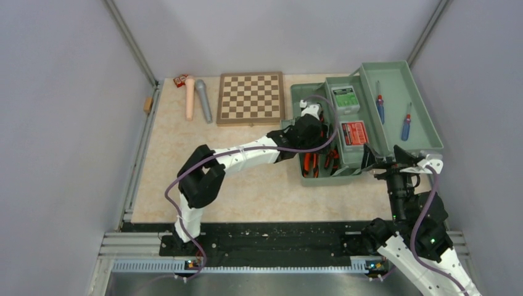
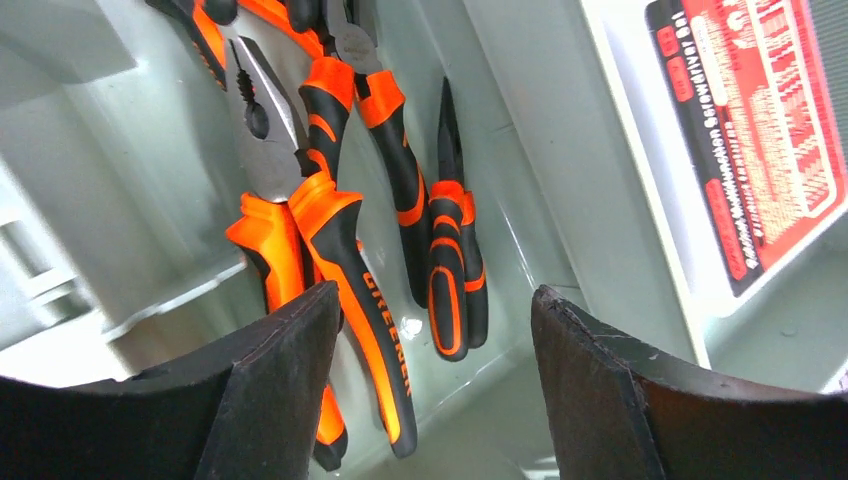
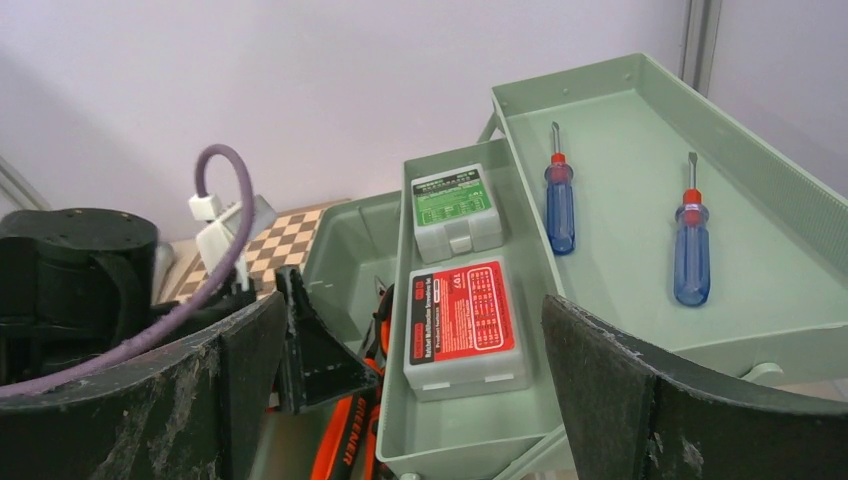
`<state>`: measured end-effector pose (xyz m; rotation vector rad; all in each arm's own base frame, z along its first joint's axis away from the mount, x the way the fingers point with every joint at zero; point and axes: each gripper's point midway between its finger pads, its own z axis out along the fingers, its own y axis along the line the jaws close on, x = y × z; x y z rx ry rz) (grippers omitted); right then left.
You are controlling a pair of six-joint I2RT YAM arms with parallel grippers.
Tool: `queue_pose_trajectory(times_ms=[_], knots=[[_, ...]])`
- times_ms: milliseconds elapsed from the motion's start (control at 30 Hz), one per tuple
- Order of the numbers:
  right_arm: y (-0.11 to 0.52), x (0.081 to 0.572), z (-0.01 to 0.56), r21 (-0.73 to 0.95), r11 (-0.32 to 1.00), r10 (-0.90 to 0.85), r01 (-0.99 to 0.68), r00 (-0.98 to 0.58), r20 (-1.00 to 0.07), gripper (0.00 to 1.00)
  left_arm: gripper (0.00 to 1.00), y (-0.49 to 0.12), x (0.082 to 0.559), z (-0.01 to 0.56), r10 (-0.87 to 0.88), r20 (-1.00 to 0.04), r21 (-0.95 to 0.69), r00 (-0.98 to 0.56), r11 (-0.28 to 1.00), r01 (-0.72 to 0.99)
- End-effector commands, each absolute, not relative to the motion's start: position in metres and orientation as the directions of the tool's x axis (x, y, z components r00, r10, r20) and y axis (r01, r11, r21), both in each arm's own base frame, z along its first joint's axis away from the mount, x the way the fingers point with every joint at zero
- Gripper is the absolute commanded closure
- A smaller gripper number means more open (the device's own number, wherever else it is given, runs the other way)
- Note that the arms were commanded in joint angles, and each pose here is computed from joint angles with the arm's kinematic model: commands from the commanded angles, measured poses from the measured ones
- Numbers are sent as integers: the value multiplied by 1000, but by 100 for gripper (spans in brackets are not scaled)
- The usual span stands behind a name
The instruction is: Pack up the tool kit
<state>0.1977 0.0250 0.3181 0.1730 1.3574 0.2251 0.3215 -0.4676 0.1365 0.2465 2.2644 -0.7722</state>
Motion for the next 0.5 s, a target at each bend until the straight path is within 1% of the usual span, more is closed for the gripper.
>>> queue_pose_trajectory(times_ms=[0,133,300,467], knots=[[20,198,322,254,967,256,-37,216,-942,4,25,-450,324,222,-156,-782,-478,-604,772,420],[19,198,322,255,966,256,-32,216,-942,4,26,-410,328,231,-174,-824,-406,-539,846,347],[18,198,322,257,966,256,-26,218,-942,4,29,-362,323,207,-117,-832,-284,-542,930,234],[18,198,322,258,966,258,-25,218,-941,4,32,-357,316,182,-90,-808,-261,-582,940,218]])
